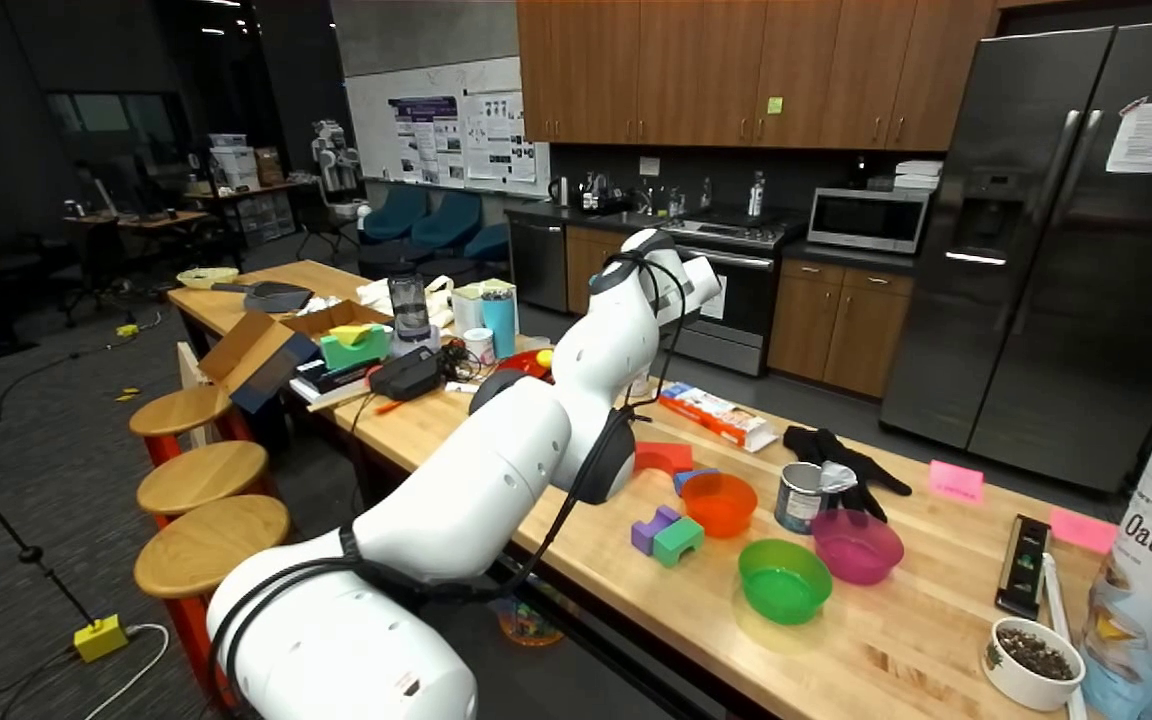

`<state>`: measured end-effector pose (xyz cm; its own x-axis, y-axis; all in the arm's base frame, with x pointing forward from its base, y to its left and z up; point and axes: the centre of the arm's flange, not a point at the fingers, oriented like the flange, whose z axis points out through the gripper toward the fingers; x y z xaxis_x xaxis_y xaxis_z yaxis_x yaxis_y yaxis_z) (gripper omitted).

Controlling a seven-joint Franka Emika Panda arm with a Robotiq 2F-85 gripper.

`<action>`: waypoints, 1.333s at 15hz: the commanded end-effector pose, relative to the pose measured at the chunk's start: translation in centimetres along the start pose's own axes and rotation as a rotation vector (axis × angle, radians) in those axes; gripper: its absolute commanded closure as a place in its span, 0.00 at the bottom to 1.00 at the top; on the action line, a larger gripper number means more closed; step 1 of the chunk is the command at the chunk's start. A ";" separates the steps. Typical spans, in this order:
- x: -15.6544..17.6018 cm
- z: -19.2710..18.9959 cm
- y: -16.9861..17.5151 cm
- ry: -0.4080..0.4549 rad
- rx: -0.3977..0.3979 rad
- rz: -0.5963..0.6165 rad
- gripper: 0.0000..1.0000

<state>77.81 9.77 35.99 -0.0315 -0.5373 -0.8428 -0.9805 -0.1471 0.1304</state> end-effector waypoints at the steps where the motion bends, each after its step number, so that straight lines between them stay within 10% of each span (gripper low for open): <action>1: 0.0 0.0 0.0 0.000 0.000 0.000 0.00; 11: -7.3 -2.9 3.9 0.184 0.390 0.258 0.00; 20: -13.9 -1.7 3.9 0.492 0.526 0.564 0.00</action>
<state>78.40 14.19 48.03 -0.4789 -0.7189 -0.5038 -0.8584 0.5037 0.0972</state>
